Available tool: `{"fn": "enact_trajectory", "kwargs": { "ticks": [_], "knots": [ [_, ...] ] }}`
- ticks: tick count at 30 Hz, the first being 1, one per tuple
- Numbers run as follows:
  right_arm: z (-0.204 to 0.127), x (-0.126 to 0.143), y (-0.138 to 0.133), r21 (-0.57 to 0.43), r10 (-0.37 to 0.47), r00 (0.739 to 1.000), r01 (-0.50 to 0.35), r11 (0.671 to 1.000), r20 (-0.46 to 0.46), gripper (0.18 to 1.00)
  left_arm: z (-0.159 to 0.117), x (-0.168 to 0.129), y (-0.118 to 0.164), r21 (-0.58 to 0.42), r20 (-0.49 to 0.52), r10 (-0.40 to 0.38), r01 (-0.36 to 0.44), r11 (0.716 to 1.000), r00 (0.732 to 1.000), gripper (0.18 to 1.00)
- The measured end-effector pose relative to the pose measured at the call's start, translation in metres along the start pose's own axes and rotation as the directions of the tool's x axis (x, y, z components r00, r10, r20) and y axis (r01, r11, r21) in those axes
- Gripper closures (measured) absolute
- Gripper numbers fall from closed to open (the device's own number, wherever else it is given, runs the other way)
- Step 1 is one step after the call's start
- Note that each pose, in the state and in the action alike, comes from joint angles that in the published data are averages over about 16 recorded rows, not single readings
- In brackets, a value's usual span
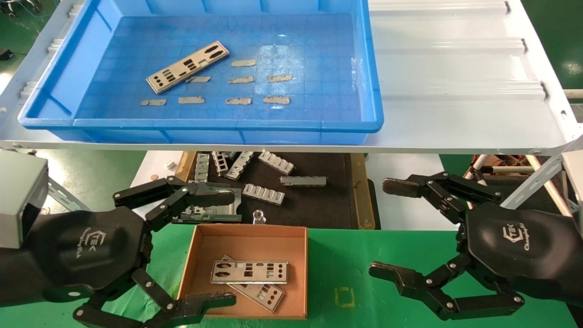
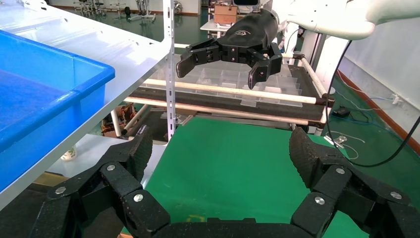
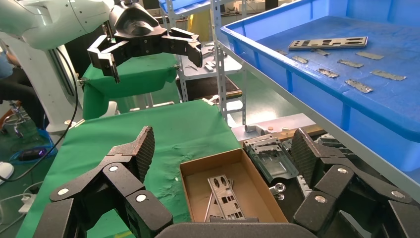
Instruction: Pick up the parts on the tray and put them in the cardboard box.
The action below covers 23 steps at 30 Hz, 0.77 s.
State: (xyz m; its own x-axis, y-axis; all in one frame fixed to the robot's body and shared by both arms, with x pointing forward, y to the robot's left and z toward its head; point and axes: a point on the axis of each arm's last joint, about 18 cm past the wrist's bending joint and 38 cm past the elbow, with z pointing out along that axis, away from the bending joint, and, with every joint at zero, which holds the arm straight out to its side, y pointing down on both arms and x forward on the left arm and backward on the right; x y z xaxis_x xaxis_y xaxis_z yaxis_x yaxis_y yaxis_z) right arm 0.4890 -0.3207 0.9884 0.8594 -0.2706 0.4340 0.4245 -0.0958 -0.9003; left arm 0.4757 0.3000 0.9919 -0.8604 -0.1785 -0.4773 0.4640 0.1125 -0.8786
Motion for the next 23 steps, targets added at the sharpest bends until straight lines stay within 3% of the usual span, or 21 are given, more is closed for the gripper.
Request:
{"fn": "enact_trajectory", "kwargs": {
  "ticks": [23],
  "knots": [
    [0.0000, 0.0000, 0.0000, 0.000, 0.000, 1.000, 0.000, 1.000, 0.000, 0.178, 0.0000, 0.0000, 0.0000, 0.000, 0.000, 0.000, 0.000, 1.000, 1.000, 0.184]
  ]
}}
